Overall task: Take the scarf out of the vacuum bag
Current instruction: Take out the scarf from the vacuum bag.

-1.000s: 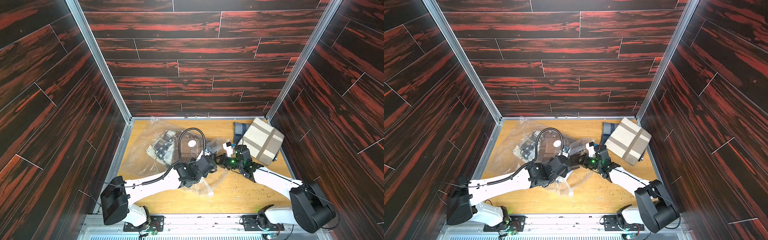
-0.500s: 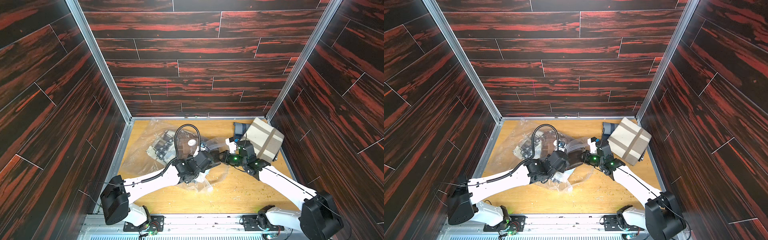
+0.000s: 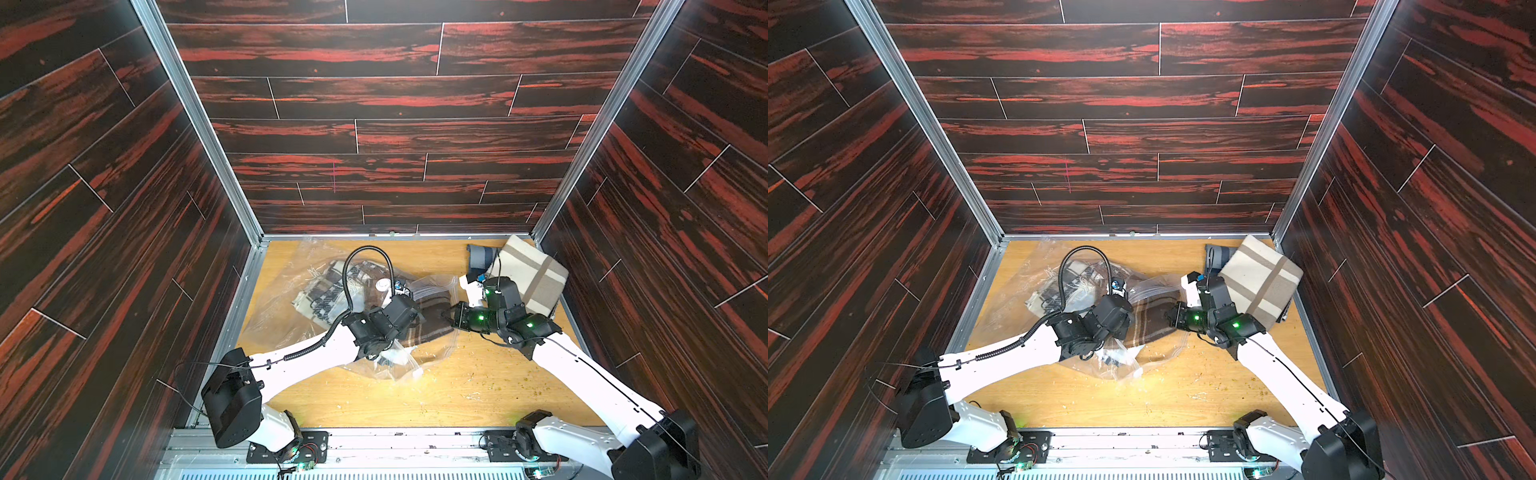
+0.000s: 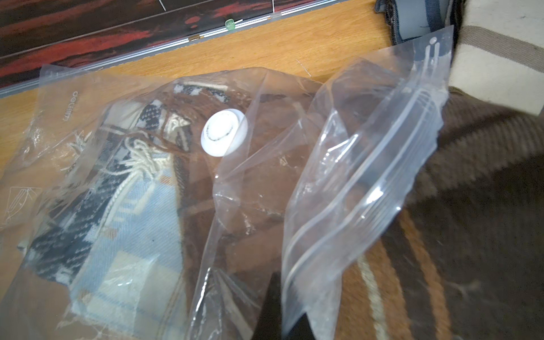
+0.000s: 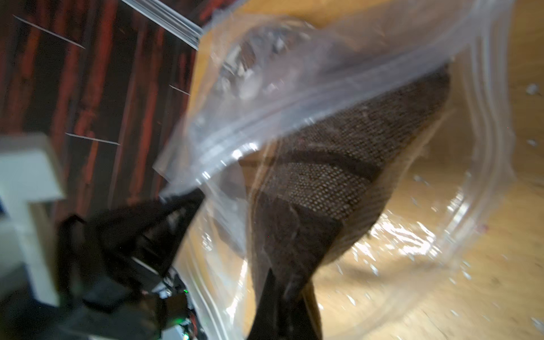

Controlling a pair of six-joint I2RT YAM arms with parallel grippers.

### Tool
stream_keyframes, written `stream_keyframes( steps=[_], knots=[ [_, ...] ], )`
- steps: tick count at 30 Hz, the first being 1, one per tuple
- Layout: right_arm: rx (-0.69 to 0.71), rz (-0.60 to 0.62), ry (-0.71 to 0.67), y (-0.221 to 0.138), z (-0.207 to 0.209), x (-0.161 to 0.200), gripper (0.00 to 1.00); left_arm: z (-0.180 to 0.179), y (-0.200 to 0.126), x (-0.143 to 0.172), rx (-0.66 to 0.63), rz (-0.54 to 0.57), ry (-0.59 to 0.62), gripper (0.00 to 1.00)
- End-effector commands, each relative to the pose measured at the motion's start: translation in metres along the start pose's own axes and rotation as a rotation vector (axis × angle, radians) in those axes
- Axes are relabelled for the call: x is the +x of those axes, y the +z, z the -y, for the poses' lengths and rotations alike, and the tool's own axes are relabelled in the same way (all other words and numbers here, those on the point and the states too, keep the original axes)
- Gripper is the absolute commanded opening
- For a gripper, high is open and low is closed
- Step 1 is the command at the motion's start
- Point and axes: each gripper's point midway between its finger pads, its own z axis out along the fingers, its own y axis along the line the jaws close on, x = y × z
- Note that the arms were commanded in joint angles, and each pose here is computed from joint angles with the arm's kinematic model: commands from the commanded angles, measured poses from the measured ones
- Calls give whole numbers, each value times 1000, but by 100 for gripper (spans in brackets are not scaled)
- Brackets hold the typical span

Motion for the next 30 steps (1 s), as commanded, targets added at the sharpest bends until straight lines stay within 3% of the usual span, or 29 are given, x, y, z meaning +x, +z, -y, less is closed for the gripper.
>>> stream_keyframes(
  steps=[1, 11, 20, 30],
  knots=[
    [82, -36, -51, -16, 12, 9, 0, -6, 0, -6, -13, -6, -13, 0],
    [380, -203, -105, -45, 65, 38, 0, -6, -2, -12, -13, -7, -32, 0],
    [603, -197, -72, -67, 93, 25, 0, -8, 1, -1, -7, -31, -33, 0],
    [888, -108, -73, -111, 125, -10, 0, -10, 12, -4, -5, -55, -51, 0]
  ],
)
